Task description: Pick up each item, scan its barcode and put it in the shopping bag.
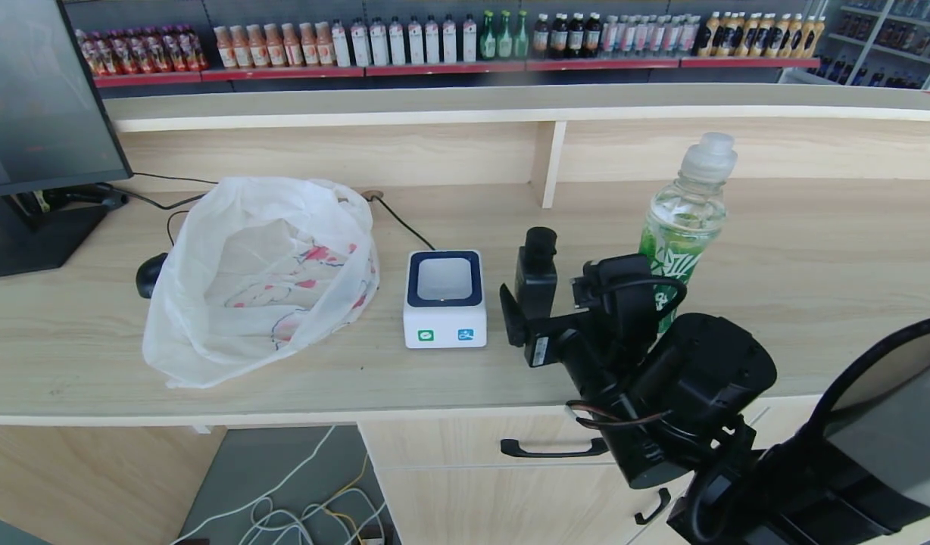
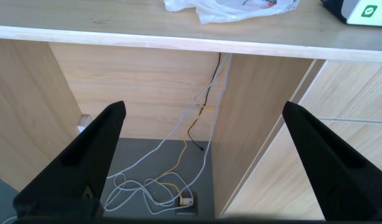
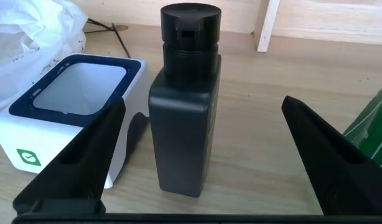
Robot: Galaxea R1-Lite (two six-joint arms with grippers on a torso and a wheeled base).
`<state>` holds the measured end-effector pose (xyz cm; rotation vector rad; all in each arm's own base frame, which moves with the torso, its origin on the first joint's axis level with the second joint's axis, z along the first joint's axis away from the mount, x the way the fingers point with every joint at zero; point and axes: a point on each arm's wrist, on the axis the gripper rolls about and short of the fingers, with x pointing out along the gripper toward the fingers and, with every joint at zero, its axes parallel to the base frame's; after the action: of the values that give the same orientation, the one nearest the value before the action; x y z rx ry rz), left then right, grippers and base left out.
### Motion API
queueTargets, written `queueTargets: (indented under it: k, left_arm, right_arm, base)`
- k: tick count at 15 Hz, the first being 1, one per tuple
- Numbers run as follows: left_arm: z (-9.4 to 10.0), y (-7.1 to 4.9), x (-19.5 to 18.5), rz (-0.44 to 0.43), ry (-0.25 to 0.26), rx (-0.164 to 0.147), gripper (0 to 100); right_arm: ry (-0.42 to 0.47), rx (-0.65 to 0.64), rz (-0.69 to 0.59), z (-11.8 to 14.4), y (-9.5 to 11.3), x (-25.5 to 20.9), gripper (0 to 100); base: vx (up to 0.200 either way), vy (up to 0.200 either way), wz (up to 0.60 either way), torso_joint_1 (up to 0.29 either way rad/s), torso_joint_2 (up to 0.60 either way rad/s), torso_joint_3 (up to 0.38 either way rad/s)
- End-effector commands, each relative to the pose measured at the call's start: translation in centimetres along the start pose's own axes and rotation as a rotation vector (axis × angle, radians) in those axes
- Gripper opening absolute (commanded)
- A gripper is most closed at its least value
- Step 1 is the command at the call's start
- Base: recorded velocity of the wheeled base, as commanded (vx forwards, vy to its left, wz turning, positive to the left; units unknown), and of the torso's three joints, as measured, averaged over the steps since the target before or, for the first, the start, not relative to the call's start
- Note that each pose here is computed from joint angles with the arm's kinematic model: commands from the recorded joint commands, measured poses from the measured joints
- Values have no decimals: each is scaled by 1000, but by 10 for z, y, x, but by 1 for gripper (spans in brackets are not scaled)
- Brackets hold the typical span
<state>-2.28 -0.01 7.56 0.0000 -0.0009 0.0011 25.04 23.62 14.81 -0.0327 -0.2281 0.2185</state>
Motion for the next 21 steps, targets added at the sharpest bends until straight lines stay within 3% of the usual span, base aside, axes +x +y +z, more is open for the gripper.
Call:
queueTargets:
  k: [1,11,21]
  left_arm:
    - [0,0,0,0,-1,0,100]
    - [0,0,0,0,-1,0,100]
    - [0,0,0,0,-1,0,100]
  right_arm:
    - [6,-5,-2,-5,3,4,100]
    - [-35,10,-56,-13,2,33,100]
    - [-8,-13,-93,-31,-7,45,100]
  base:
    - [0,0,0,0,0,0]
    - [0,0,0,0,0,0]
    - [0,0,0,0,0,0]
